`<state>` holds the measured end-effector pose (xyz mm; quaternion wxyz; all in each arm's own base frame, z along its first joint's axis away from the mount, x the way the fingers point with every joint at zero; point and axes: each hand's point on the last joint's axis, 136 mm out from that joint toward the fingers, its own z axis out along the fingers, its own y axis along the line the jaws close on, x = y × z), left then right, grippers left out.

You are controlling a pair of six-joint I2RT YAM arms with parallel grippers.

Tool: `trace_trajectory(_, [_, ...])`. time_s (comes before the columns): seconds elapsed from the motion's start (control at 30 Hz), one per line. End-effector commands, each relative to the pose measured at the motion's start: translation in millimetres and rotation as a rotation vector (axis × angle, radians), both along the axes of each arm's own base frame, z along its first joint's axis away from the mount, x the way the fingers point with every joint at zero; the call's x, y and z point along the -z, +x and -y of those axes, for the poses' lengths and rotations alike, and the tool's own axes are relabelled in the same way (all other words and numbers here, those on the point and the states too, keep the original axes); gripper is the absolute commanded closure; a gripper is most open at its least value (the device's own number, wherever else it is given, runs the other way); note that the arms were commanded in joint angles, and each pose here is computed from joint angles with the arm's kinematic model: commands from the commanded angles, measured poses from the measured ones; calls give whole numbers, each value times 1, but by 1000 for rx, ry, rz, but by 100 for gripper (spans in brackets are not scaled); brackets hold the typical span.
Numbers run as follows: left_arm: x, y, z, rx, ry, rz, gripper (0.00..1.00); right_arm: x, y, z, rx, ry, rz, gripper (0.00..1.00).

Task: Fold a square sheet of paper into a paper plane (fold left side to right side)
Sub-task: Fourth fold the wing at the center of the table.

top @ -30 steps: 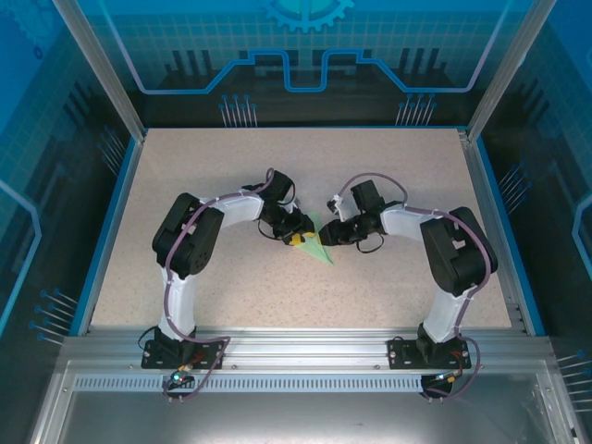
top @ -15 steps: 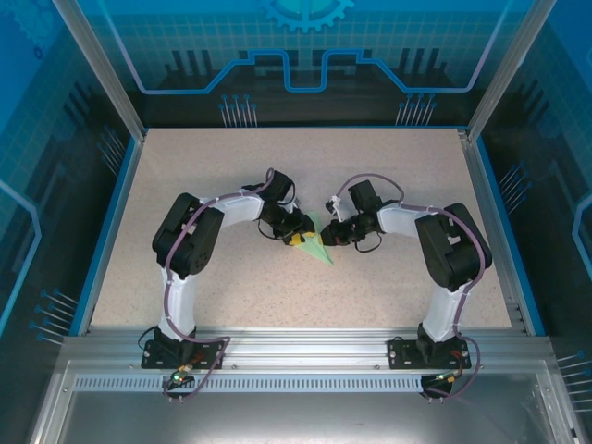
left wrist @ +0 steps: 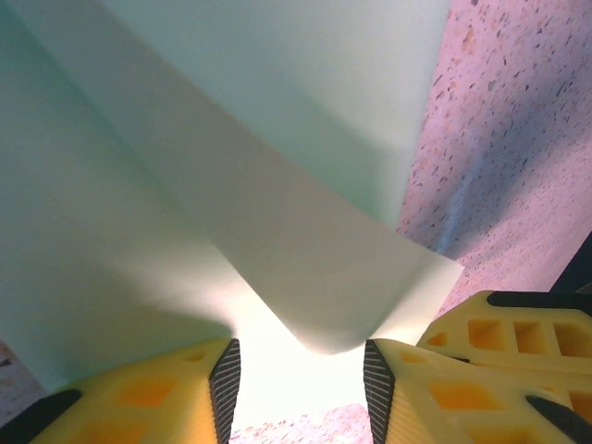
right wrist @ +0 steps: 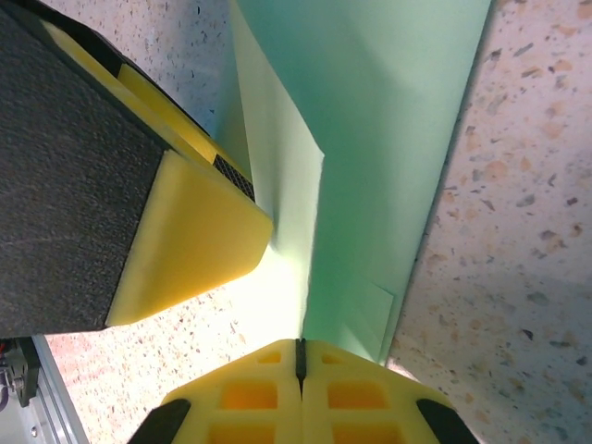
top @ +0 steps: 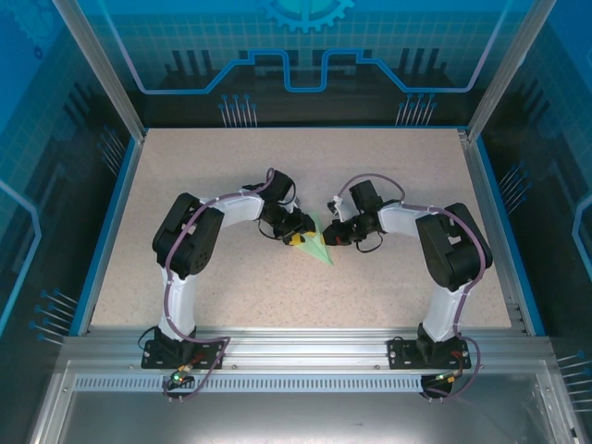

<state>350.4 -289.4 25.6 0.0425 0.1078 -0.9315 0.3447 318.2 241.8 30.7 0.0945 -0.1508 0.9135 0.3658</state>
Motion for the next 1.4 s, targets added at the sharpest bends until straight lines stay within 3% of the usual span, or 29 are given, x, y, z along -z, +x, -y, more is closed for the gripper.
trace_trajectory(0.0, [8, -4, -1, 16, 25, -19, 55, 5, 3, 8, 25, -26, -24, 100])
trace_trajectory(1.03, [8, -4, -1, 18, 24, -19, 54, 27, 0, 11, 16, -88, -86, 100])
trace_trajectory(1.37, [-42, 8, 7, 42, -22, 68, 52, 43, -11, 15, -6, -150, -127, 100])
